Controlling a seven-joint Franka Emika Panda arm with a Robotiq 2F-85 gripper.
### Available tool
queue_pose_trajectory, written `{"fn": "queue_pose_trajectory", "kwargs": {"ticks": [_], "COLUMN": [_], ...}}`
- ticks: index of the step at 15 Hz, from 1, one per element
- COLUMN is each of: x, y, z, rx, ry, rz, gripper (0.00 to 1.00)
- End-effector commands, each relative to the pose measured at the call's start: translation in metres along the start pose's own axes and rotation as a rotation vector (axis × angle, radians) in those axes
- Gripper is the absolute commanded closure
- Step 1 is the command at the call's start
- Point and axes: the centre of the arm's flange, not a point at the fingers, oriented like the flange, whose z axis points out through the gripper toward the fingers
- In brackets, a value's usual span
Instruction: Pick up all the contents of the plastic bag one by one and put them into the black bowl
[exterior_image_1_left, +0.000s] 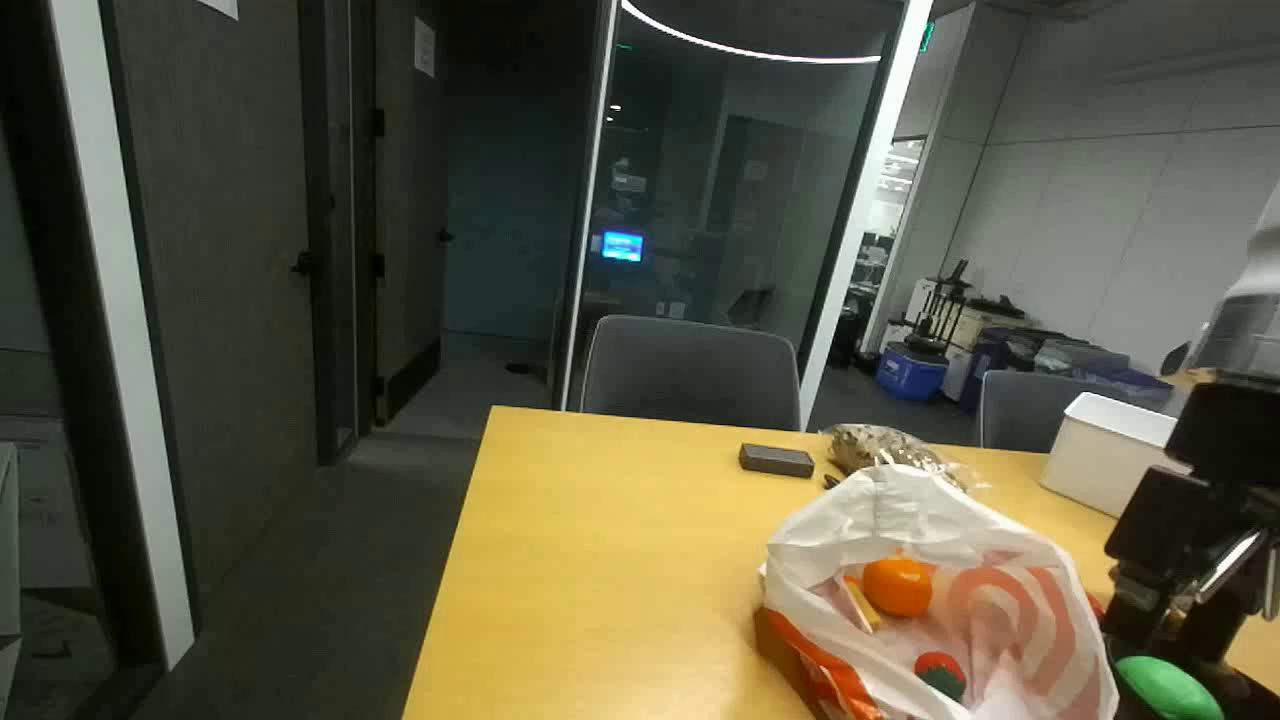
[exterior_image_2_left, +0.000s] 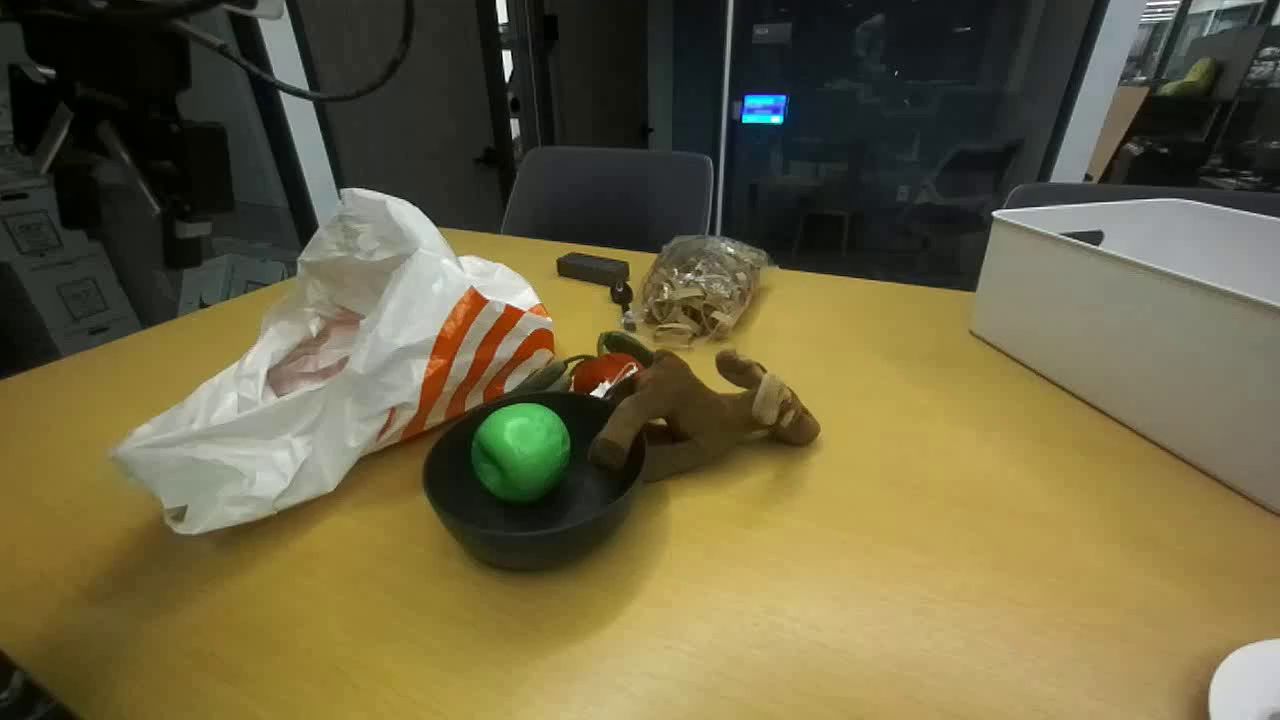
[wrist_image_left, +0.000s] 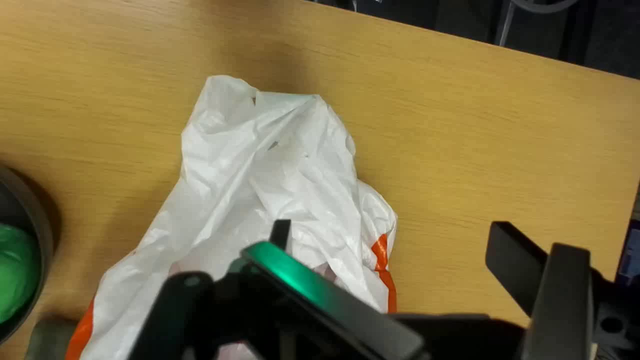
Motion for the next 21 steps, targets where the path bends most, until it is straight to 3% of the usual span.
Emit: {"fn": "queue_pose_trajectory", "kwargs": {"ticks": [1, 6, 11, 16, 21], "x": [0.0, 0.001, 0.05, 0.098, 0.136], "y": [0.0, -0.001, -0.015, 0.006, 0.032], "z": [-0.001, -0.004, 0.016, 0.05, 0.071], "rx": [0.0, 0.0, -0.022, -0.002, -0.087], "ry": [0.004, 0.01, 0.085, 0.161, 0.225], "rz": [-0.001, -0.002, -0.013, 0.012, 0.069], "gripper": [0.0, 0.0, 0.0, 0.0, 0.0]}}
